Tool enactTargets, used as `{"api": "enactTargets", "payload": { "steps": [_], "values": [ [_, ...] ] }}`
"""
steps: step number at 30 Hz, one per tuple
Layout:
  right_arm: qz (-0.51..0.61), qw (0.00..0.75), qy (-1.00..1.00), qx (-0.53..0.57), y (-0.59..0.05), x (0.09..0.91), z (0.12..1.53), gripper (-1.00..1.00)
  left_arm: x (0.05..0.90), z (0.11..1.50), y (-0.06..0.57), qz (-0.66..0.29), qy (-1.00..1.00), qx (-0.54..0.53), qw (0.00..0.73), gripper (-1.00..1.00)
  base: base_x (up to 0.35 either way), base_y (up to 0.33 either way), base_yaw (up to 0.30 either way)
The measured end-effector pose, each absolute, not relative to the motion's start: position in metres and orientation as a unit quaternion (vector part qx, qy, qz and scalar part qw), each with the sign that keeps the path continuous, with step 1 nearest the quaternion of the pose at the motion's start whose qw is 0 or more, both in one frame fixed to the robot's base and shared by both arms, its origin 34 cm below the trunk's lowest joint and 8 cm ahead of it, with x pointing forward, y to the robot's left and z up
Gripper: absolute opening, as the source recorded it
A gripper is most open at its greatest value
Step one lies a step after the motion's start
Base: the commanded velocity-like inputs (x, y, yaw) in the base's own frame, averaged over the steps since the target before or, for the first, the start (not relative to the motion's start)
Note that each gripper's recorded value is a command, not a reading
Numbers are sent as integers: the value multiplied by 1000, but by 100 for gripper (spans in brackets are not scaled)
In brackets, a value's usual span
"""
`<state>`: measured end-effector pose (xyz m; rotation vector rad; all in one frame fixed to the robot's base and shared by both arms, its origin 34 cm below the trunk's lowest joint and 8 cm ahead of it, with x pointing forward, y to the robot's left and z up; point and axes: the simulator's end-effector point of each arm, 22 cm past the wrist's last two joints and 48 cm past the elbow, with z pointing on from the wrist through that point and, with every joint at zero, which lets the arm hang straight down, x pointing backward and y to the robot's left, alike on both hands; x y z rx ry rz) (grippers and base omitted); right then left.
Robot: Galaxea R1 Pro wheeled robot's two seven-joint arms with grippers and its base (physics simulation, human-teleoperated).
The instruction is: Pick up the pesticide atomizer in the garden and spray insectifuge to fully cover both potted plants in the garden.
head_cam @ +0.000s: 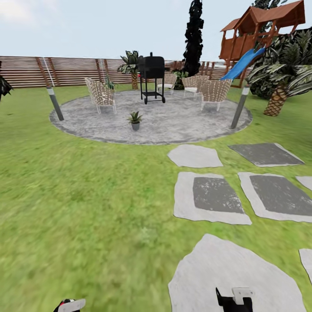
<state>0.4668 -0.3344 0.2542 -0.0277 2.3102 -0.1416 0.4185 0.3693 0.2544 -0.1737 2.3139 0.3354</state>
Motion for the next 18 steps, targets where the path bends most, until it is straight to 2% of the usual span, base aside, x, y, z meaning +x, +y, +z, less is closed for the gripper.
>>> {"api": "enactTargets", "payload": {
  "steps": [8,18],
  "values": [
    [-56,402,914,-11,-334,467,254,100,419,254,369,132,910,-68,388,-100,334,145,1],
    [-56,402,914,-11,-334,467,254,100,419,254,369,132,910,-68,388,-100,335,81,0]
  ]
}}
